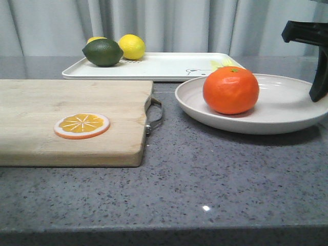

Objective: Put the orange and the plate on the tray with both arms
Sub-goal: 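Grasp the rim of the white plate with the right gripper, then lift the plate with the right gripper and move it onto the tray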

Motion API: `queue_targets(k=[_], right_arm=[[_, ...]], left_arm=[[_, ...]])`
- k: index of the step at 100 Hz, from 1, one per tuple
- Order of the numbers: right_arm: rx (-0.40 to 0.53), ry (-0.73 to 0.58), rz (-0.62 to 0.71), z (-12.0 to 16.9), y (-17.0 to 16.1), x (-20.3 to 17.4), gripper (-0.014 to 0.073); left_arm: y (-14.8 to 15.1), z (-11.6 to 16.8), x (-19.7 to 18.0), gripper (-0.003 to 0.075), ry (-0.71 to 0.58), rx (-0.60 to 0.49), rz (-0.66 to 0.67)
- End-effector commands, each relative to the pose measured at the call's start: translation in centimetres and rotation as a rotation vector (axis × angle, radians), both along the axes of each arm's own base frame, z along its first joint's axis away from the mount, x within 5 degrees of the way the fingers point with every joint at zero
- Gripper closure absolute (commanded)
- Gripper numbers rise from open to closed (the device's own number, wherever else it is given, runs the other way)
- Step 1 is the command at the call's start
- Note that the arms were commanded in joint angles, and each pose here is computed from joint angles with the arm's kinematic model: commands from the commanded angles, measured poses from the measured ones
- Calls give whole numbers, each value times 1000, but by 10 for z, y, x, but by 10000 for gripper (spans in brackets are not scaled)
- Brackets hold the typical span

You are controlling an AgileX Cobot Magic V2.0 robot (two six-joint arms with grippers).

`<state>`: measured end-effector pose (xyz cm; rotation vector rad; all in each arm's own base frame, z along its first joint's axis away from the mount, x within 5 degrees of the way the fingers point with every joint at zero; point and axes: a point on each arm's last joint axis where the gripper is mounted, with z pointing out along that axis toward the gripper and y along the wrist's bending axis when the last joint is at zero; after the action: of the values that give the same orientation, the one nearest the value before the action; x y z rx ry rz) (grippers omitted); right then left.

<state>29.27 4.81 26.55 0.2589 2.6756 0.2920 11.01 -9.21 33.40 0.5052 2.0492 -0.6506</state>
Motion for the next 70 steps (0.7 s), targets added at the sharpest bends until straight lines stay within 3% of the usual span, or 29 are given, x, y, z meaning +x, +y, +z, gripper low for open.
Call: queue_targets(k=[1, 18, 42, 70], right_arm=[[33, -134, 4, 31, 0, 3, 662], [98, -214, 20, 55, 7, 15, 662], [181, -227, 66, 70, 21, 57, 662], [191, -238, 118, 83, 33, 117, 662]], left_arm=[[0, 14, 2, 739, -61, -75, 22], [-1, 15, 1, 739, -47, -95, 21], [-1, 15, 1, 739, -41, -107, 21], [-1, 15, 1, 739, -41, -107, 21]])
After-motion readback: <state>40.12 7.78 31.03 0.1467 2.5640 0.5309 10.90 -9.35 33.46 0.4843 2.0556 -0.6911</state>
